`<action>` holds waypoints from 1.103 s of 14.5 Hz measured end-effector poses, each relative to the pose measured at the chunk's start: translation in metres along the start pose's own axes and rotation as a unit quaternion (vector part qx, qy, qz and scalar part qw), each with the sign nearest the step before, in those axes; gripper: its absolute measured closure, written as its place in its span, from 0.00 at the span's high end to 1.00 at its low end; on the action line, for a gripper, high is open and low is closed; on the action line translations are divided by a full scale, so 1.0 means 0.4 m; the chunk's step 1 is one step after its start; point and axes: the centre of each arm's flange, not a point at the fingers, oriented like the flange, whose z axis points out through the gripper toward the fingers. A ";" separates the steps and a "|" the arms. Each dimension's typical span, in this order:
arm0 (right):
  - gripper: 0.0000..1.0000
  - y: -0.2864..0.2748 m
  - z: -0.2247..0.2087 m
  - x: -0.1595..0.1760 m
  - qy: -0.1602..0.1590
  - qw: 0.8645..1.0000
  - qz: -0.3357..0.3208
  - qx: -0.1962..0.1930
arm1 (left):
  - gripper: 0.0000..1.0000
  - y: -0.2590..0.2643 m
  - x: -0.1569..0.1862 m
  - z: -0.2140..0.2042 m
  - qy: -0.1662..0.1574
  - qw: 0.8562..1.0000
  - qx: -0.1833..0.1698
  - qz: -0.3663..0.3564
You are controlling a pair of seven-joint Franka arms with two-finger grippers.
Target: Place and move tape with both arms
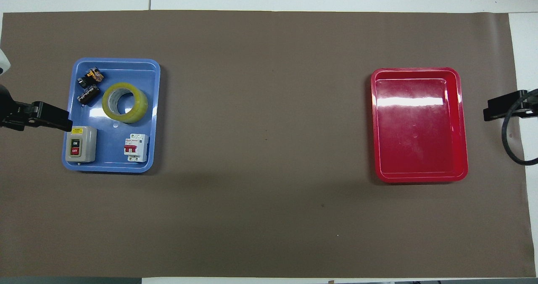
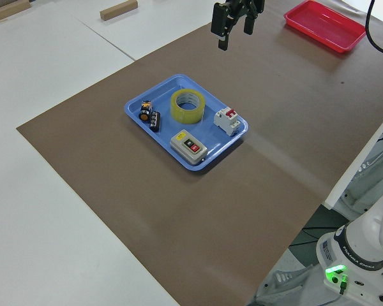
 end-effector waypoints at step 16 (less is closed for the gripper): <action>1.00 0.000 0.000 0.000 0.000 1.000 0.000 0.000 | 1.00 -0.018 0.060 0.045 0.061 0.998 0.002 -0.006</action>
